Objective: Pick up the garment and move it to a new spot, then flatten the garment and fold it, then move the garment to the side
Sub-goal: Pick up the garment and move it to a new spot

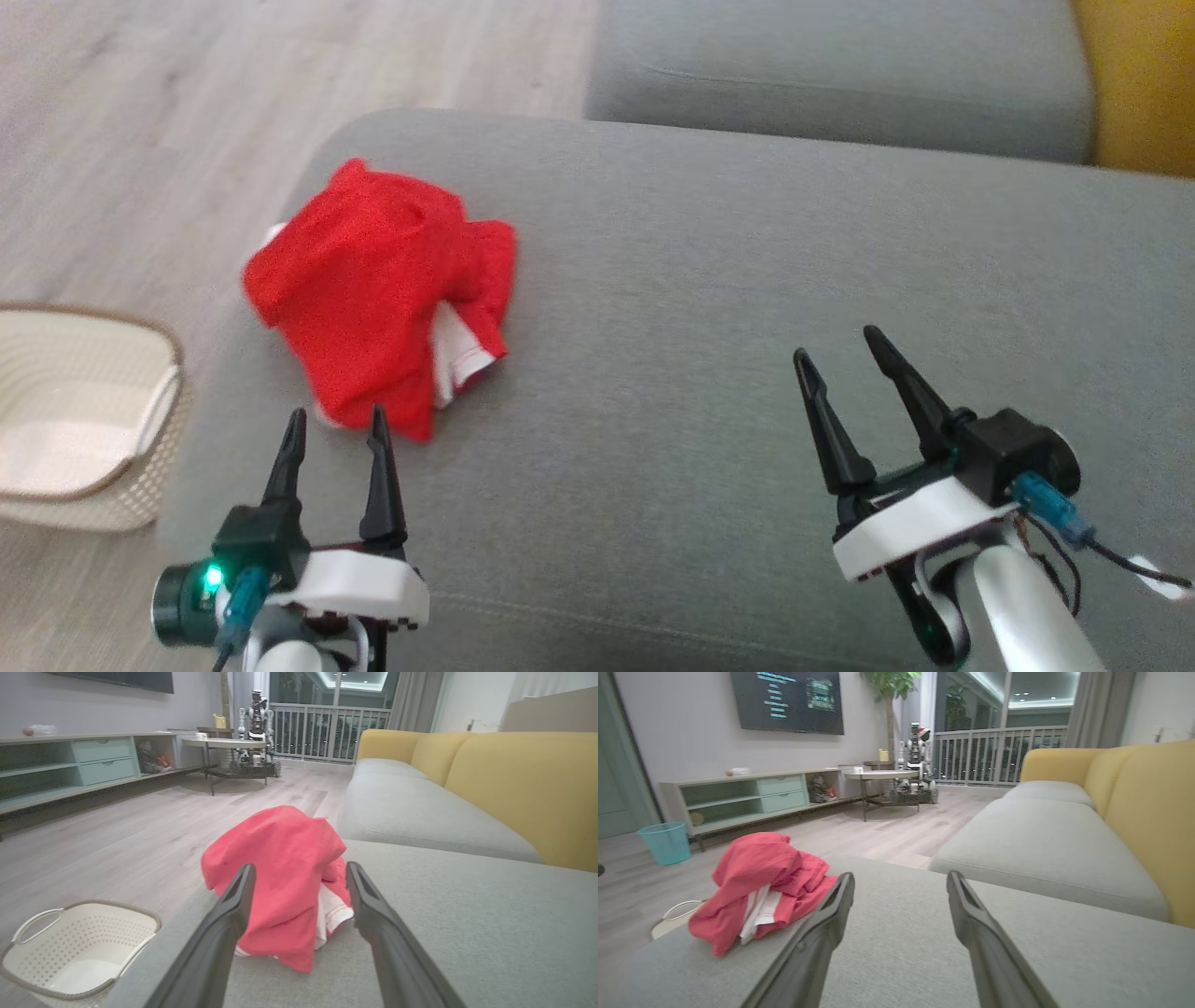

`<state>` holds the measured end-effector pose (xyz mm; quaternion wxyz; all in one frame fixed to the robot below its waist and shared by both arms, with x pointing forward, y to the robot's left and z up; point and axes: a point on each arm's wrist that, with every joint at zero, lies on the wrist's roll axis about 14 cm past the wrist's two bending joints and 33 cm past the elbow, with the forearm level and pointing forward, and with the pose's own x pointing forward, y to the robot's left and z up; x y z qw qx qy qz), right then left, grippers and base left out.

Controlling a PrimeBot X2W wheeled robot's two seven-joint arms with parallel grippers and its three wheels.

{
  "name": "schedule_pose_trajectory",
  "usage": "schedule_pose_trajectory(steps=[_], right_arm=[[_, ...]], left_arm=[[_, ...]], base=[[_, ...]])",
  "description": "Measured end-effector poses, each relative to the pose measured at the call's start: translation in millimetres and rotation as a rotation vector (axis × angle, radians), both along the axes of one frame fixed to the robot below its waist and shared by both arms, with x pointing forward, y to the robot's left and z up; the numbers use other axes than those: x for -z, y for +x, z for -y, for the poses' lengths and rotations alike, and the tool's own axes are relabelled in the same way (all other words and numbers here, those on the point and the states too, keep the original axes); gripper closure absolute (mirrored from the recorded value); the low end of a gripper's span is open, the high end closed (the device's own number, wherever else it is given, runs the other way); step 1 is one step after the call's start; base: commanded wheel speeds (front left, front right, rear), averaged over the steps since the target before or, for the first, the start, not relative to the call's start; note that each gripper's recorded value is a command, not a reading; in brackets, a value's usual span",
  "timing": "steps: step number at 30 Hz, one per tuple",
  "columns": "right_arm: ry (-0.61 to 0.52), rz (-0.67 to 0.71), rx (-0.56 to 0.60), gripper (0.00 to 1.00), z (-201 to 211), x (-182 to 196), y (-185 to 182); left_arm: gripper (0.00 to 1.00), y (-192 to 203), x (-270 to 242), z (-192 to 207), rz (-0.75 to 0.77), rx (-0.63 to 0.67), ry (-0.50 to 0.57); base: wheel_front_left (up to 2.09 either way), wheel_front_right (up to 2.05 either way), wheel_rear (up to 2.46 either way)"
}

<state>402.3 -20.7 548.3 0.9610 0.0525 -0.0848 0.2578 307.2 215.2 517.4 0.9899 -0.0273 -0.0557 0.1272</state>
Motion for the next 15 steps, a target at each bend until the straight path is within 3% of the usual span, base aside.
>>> schedule_pose_trajectory(steps=[15], right_arm=[[0.017,-0.025,-0.204,0.0,-68,0,-23]], left_arm=[[0.0,-65,-3,-54,0.03,-0.208,0.002]], base=[[0.0,0.0,0.0]])
